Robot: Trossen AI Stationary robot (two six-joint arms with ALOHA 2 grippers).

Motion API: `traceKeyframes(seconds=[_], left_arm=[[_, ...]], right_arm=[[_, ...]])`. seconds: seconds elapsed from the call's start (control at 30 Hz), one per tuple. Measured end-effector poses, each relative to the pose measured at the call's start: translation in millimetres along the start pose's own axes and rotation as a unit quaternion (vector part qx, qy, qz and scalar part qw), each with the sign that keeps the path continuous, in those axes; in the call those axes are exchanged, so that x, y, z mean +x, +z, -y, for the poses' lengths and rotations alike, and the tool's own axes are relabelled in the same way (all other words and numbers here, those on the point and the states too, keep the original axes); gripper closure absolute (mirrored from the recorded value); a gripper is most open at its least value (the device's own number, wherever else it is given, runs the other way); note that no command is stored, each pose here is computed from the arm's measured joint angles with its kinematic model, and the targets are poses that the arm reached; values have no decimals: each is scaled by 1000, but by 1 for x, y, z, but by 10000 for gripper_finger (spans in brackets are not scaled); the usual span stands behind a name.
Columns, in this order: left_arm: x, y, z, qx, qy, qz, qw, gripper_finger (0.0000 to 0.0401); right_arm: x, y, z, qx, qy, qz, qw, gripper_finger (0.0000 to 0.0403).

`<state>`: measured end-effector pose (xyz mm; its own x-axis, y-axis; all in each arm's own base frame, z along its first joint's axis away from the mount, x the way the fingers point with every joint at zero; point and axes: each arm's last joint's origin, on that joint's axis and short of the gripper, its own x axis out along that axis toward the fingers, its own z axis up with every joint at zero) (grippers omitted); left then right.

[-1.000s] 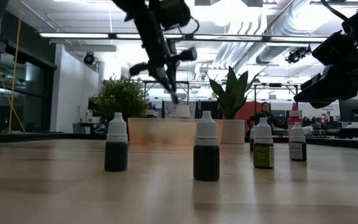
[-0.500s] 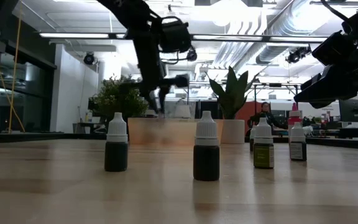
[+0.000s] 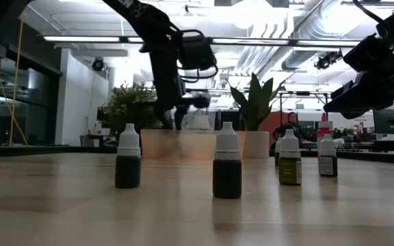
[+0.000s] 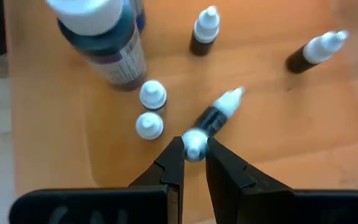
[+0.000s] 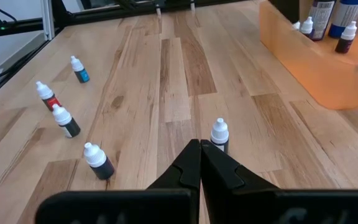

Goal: Pick & Place food coloring
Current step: Put the small green bottle into the bin

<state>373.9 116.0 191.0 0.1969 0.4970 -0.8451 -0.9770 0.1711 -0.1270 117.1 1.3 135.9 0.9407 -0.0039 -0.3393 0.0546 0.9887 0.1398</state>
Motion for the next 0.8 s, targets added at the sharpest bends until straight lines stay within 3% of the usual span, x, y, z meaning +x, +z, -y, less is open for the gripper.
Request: traceKeyframes(seconds=[0.8], left_arm=[[7, 2, -5, 0, 8, -26, 1000, 337]], right_arm=[[0, 0, 0, 0, 0, 0, 1000, 402]])
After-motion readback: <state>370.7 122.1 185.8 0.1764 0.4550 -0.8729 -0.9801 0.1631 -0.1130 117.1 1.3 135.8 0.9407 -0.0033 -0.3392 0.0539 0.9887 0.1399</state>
